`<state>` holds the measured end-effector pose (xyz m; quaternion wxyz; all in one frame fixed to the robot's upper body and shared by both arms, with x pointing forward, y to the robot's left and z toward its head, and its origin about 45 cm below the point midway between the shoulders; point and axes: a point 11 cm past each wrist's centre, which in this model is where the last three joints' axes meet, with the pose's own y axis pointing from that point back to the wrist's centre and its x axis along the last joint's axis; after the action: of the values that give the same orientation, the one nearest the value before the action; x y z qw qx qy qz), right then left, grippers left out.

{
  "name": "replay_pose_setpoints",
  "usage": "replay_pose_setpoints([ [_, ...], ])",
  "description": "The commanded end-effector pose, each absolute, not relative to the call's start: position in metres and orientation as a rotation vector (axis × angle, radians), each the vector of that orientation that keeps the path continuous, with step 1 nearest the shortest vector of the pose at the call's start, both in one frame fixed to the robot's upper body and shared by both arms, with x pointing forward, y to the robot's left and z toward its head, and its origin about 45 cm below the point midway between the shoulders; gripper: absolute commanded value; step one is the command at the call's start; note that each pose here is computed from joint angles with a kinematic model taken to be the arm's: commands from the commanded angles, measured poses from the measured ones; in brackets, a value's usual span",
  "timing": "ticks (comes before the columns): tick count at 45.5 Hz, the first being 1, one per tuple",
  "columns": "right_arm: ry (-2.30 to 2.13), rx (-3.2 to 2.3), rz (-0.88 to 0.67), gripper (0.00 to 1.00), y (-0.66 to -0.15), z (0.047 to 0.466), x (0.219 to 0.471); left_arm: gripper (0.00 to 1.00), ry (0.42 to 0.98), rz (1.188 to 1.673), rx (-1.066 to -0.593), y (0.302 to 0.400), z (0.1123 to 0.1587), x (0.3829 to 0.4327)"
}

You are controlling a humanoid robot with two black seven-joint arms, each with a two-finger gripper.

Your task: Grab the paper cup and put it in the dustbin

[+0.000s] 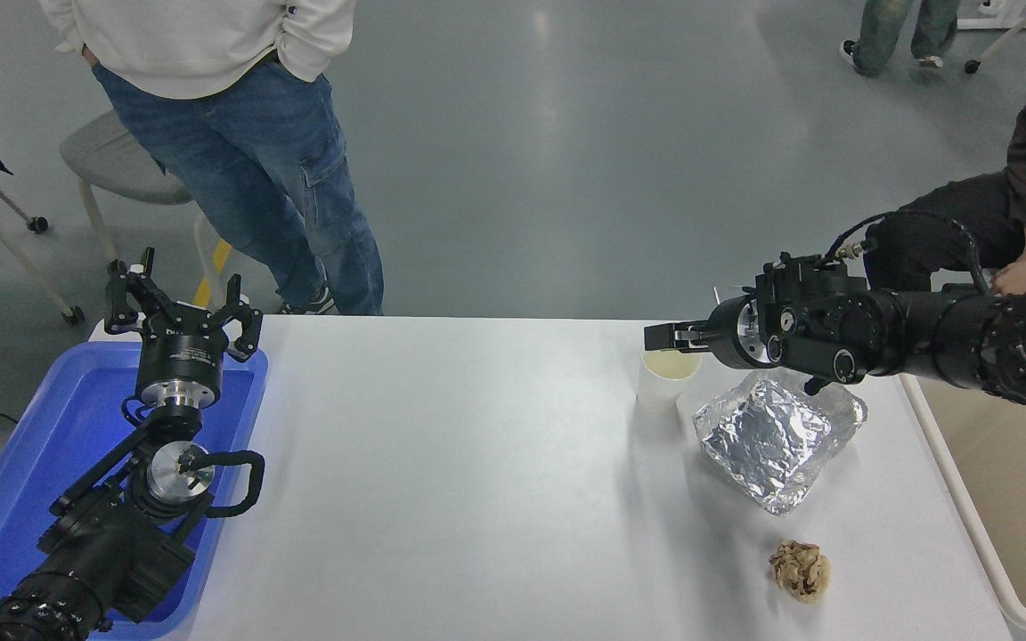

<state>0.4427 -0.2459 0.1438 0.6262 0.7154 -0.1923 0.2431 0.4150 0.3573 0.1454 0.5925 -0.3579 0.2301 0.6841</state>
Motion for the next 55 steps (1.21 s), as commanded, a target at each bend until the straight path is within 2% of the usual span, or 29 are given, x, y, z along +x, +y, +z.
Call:
replay_pose_setpoints([
  [1,-0.482,1.599,0.569,1.0,-0.259,0.128,0.442,0.99,0.536,1.592,-0.831,0.3576,0.1448,0.4145],
  [13,-0.497,1.584,0.559,0.99,-0.266,0.114,0.436,0.99,0.535,1.591,-0.832,0.3574,0.1455,0.415],
  [20,-0.495,1.581,0.558,0.92,-0.265,0.109,0.434,0.99,0.535,1.592,-0.831,0.3577,0.1451,0.4149],
  [29,-0.487,1.584,0.553,0.69,-0.262,0.101,0.43,0.99,0.535,1.591,-0.832,0.3574,0.1455,0.415],
  [35,-0.488,1.583,0.554,0.37,-0.262,0.1,0.43,0.99,0.534,1.591,-0.833,0.3575,0.1456,0.415],
  [40,-0.484,1.584,0.549,0.22,-0.262,0.099,0.429,0.99,0.534,1.591,-0.833,0.3575,0.1456,0.415],
  [45,-0.478,1.587,0.541,0.0,-0.261,0.098,0.428,0.99,0.535,1.591,-0.832,0.3574,0.1455,0.415],
  [55,-0.473,1.59,0.536,0.0,-0.262,0.1,0.428,0.99,0.535,1.592,-0.831,0.3577,0.1451,0.4149],
])
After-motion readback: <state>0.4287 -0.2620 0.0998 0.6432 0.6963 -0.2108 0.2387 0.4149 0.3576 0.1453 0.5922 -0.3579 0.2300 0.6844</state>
